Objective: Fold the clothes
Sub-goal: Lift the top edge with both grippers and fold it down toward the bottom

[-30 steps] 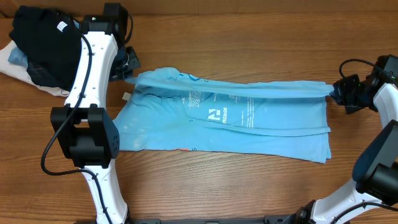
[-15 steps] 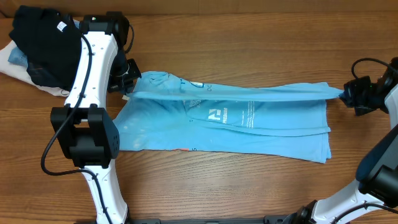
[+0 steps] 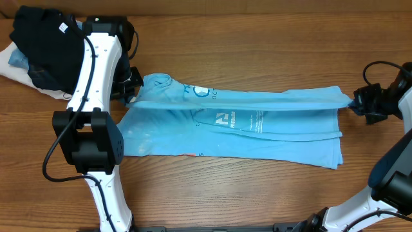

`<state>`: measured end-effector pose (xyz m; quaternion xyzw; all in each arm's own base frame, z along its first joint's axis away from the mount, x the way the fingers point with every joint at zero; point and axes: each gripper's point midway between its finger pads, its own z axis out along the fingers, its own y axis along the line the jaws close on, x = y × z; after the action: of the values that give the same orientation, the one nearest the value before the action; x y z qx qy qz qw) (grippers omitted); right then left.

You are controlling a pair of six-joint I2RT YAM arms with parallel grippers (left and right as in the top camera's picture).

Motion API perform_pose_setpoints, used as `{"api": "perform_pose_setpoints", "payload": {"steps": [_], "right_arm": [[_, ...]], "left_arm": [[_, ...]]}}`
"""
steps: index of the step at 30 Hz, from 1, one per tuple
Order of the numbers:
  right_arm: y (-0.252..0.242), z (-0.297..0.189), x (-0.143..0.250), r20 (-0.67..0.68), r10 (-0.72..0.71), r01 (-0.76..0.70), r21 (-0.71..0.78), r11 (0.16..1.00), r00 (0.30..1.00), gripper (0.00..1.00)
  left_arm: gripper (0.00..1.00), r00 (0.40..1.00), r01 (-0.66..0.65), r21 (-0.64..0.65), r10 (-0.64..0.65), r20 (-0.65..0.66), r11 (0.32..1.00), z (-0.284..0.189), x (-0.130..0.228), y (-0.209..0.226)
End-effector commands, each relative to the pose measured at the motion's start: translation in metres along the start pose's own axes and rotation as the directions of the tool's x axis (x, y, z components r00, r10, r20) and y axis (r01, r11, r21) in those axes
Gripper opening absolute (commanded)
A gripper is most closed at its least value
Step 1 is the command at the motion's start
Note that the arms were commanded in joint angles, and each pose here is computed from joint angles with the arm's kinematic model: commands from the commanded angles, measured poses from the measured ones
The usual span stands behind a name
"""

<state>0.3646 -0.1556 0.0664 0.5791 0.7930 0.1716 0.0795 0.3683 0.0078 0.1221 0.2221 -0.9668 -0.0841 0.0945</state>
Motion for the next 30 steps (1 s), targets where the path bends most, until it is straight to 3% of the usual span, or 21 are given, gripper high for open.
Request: {"api": "perform_pose_setpoints", "payload": {"steps": [1,16,18,21,23,25,27,28,30], "right_arm": [[0.002,-0.021,-0.014,0.063,0.011,-0.011,-0.006,1.000,0.998,0.04],[-0.023,-0.022,0.007,-0.019,0.061,-0.060,0.091,0.994,0.998,0.04],[-0.026,-0.023,0.008,-0.019,0.066,-0.063,0.106,0.992,0.998,0.04],[-0.029,-0.023,0.007,-0.010,0.064,-0.062,0.119,0.991,0.998,0.04],[-0.031,-0.023,0.005,-0.001,0.063,-0.062,0.130,0.990,0.998,0.06],[-0.031,-0.023,0.005,0.001,0.062,-0.062,0.132,0.989,0.998,0.15],[-0.031,-0.023,0.005,0.001,0.061,-0.061,0.131,0.989,0.998,0.33],[-0.031,-0.023,0.005,0.002,0.057,-0.056,0.131,0.990,0.998,0.57],[-0.031,-0.023,0.005,0.000,0.044,-0.043,0.131,0.990,0.999,0.84]], "left_arm": [[0.04,1.000,0.017,-0.067,-0.017,0.010,0.998,0.002,0.002,0.017],[0.05,0.999,0.026,-0.138,-0.032,-0.037,0.990,0.020,0.010,0.031],[0.10,0.999,0.026,-0.139,-0.032,-0.040,0.990,0.020,0.010,0.031],[0.29,0.999,0.025,-0.135,-0.031,-0.042,0.990,0.020,0.011,0.030],[0.31,0.999,0.021,-0.136,-0.027,-0.043,0.991,0.020,0.011,0.030],[0.32,0.999,0.021,-0.135,-0.027,-0.043,0.991,0.020,0.011,0.030],[0.32,0.999,0.021,-0.135,-0.027,-0.043,0.991,0.020,0.011,0.030],[0.33,0.999,0.021,-0.135,-0.027,-0.043,0.991,0.020,0.011,0.030],[0.34,0.999,0.021,-0.135,-0.027,-0.043,0.991,0.020,0.011,0.030]]}}
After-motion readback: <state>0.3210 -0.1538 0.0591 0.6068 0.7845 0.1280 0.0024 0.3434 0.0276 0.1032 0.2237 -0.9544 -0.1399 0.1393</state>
